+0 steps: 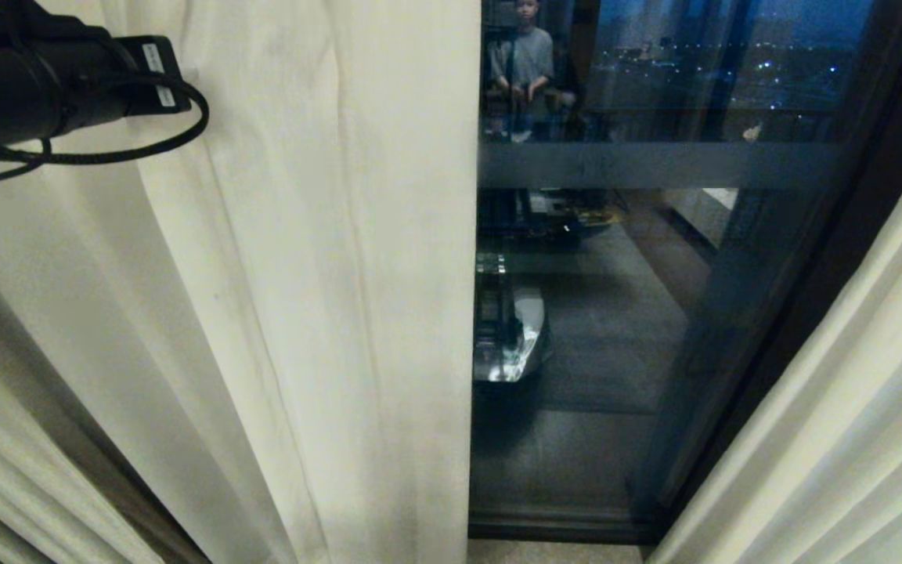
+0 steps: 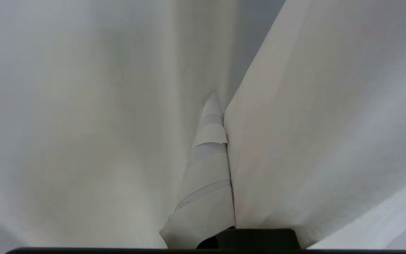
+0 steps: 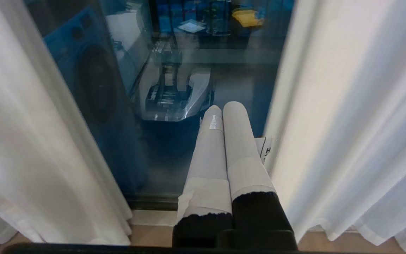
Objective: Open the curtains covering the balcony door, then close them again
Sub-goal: Pull the inner curtains open on both sides
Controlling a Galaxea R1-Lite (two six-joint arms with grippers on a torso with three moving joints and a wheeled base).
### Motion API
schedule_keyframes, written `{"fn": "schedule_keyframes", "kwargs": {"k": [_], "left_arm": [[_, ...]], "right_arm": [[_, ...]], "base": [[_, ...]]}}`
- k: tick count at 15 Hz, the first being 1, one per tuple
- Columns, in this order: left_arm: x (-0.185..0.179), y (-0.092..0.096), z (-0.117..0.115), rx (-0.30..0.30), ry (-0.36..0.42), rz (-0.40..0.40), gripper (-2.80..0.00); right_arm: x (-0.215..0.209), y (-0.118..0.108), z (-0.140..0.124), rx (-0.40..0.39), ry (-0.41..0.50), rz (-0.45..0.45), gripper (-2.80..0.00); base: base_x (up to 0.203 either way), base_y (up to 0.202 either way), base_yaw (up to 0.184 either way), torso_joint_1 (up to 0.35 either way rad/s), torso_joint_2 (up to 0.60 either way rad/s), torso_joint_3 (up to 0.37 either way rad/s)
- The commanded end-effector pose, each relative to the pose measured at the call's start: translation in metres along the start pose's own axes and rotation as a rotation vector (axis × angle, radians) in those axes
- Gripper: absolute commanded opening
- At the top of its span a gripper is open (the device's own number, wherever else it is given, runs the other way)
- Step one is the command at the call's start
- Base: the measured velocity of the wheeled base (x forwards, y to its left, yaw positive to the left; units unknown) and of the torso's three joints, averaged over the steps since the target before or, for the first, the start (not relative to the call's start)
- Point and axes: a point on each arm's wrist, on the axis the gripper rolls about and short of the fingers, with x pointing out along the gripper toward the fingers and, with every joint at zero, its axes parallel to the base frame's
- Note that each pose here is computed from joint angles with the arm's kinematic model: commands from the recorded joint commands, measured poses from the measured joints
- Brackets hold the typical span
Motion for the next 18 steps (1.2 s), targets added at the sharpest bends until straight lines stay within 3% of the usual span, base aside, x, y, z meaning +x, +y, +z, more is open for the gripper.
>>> {"fn": "schedule_keyframes", "kwargs": {"k": [1, 7, 18], "left_arm": [[0.0016, -0.0001, -0.0014, 0.0, 0.005, 0.001, -2.8], [0.0023, 0.0, -0.0052, 0.006, 0.018, 0.006, -2.8], [-0.0027, -0.0011, -0.0025, 0.009, 0.009, -0.002, -2.8]], "right_arm": [[0.0, 0.0, 0.0, 0.0, 0.0, 0.0, -2.8], [0.0, 0.0, 0.0, 0.0, 0.0, 0.0, -2.8], [0.0, 0.0, 0.0001, 0.0, -0.001, 0.0, -2.8]], "base": [[0.0, 0.187, 0.002, 0.003, 0.0, 0.007], [0.0, 0.173, 0.001, 0.004, 0.0, 0.002], [0.0, 0.0, 0.0, 0.0, 0.0, 0.0]]}}
